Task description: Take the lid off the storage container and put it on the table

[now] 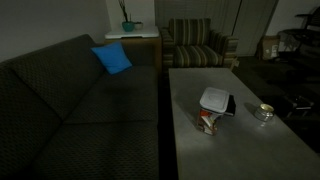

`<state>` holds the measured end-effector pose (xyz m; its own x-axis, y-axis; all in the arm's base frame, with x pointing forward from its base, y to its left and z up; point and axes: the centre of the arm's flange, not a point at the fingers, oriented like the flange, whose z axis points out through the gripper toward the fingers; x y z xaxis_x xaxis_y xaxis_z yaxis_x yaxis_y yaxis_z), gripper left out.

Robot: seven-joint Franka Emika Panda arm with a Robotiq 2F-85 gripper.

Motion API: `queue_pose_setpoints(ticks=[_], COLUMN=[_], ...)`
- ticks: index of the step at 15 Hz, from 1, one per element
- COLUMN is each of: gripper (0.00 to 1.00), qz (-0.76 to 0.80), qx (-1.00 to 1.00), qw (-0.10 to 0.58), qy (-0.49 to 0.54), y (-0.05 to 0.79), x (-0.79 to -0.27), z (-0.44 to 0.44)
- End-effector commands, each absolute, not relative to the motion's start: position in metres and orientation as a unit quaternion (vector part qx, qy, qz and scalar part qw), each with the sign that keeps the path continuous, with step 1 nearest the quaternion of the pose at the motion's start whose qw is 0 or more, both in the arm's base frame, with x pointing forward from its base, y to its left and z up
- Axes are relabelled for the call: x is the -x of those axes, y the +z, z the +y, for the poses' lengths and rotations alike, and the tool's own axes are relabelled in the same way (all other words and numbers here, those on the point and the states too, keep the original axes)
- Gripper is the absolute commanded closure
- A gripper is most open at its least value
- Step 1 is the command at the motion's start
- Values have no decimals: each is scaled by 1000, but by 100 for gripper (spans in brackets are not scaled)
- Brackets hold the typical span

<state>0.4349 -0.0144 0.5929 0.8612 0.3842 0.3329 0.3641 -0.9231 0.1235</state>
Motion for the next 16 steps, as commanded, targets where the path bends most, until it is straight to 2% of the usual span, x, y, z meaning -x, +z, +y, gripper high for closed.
queue_pose_setpoints(ticks=[1, 4, 8, 9, 16], gripper=[0, 0, 0, 0, 0], qz=[256, 311, 379, 350, 358], qx=[-938, -913, -884, -896, -898], qw=[18, -8, -81, -53, -71], qy=[233, 263, 260, 267, 244], y=[588, 574, 551, 555, 534], x=[-484, -513, -541, -518, -548], z=[0, 19, 39, 43, 55])
